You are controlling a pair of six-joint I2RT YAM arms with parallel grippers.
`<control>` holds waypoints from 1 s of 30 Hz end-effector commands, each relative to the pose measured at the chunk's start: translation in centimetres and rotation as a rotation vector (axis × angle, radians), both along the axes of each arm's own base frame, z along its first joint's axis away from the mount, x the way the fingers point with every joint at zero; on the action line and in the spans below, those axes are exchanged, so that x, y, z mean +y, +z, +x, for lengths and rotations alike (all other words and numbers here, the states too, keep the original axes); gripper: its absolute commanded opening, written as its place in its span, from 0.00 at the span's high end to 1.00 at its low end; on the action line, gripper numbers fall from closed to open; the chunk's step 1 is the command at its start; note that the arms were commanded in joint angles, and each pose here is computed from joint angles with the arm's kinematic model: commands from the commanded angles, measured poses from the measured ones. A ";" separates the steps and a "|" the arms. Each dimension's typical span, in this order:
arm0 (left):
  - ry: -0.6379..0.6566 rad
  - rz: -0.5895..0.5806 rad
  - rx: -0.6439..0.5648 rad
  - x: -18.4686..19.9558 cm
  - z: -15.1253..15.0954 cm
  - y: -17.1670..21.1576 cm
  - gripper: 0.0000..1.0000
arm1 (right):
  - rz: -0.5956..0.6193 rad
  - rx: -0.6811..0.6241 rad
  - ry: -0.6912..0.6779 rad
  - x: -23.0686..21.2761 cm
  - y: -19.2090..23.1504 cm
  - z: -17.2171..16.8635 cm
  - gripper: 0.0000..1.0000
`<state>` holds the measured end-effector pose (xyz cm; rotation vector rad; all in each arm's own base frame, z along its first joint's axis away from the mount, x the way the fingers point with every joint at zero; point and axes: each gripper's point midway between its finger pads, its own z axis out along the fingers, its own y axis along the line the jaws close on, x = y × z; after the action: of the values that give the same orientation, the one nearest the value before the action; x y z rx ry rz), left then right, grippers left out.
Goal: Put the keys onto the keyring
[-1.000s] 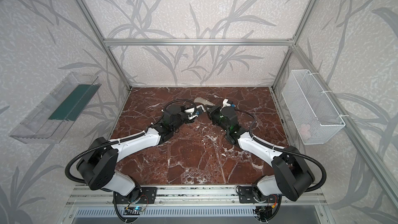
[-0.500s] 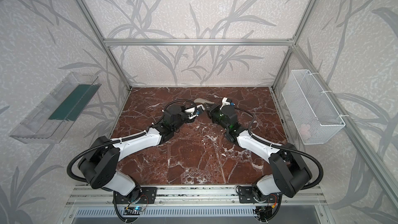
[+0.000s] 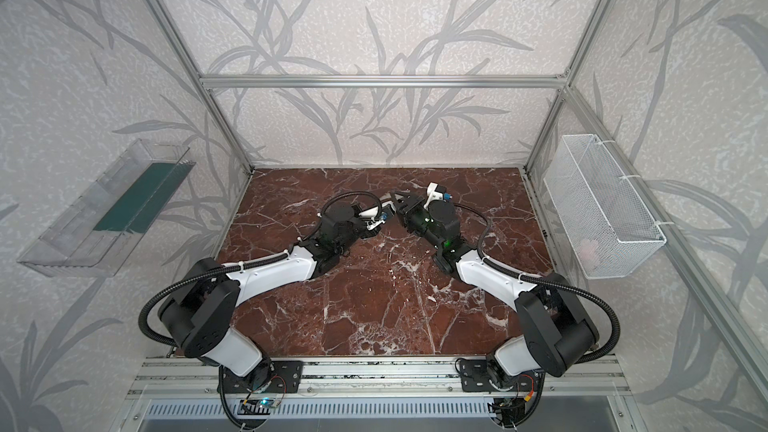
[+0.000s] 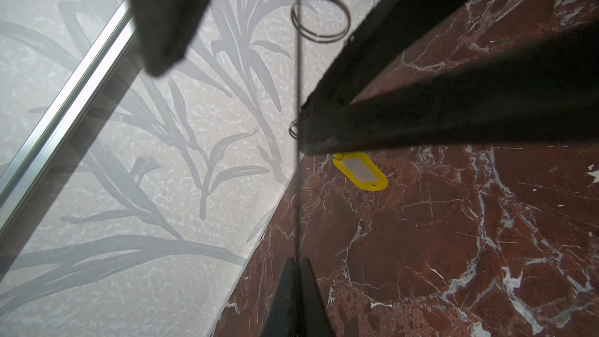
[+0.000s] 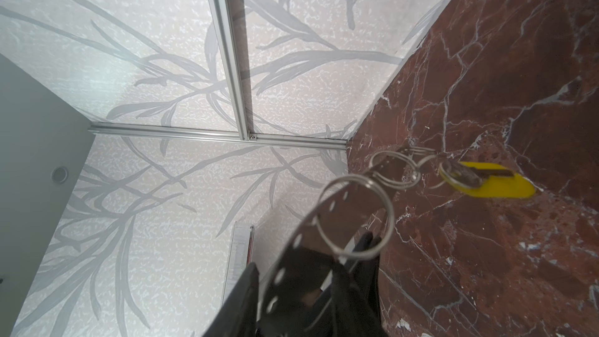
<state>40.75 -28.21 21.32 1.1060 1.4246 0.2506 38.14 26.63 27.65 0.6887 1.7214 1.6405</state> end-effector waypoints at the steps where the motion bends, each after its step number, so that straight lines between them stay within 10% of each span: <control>1: 0.041 -0.011 -0.025 0.0 1.1 1.7 1.00 | 0.024 -0.109 -0.014 -1.2 3.9 -0.6 0.60; 12: 0.098 0.206 0.269 1.6 0.4 -0.9 1.00 | -0.063 -0.102 -0.128 -5.9 2.4 -0.8 0.58; 21: 0.267 0.326 0.532 4.9 -1.2 -1.2 1.00 | -0.428 -0.185 -0.176 -8.8 1.6 -1.8 0.57; 30: 0.504 0.141 0.780 4.7 -1.4 -2.8 1.00 | -0.672 -0.279 -0.166 -10.1 2.9 -3.4 0.55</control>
<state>41.13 -24.22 19.84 1.1159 2.2246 0.3617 35.23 17.38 29.17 0.3436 1.7990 1.0145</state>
